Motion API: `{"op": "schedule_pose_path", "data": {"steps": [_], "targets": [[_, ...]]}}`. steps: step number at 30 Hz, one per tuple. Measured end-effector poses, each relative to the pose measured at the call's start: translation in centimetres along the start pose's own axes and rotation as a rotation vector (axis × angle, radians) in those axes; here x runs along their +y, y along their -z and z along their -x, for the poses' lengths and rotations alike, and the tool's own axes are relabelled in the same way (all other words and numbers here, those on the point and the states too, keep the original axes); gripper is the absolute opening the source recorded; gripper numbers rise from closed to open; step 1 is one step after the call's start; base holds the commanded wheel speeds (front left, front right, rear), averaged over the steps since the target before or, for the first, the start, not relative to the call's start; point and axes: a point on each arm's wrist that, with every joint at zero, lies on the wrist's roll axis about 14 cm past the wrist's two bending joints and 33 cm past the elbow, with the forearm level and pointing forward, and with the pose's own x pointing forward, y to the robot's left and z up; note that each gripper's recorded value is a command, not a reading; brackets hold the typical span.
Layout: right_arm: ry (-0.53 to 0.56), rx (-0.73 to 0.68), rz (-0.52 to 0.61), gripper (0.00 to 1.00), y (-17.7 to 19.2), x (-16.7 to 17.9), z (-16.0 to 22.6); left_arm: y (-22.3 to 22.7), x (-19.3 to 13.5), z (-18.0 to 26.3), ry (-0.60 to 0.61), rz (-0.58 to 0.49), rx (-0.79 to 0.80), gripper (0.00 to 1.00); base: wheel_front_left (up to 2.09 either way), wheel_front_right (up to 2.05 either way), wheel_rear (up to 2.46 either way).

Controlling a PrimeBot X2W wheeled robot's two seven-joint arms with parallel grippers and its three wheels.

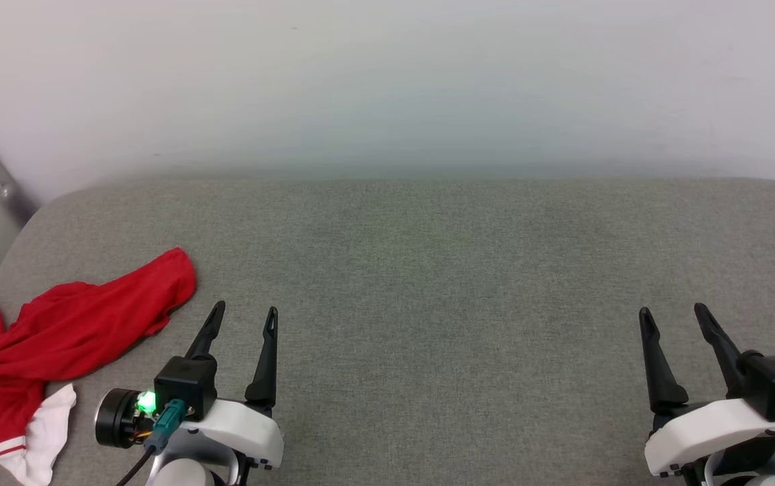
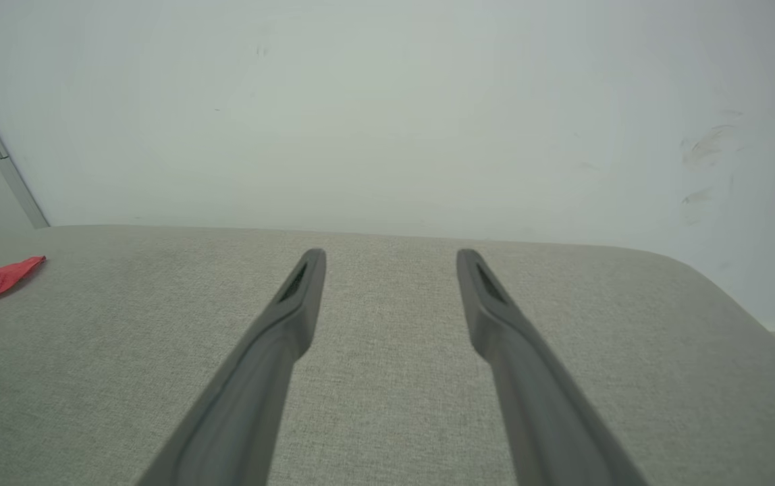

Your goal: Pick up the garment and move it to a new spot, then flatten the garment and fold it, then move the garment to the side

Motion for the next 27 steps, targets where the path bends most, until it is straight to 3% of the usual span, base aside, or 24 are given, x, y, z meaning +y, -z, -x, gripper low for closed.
{"op": "schedule_pose_path", "data": {"steps": [27], "targets": [[-0.043,-0.021,-0.02,1.0,-0.2,1.4,-0.7,0.3,1.4,0.5,-0.045,0.021,0.014,1.0,0.0,0.0,0.0]]}}
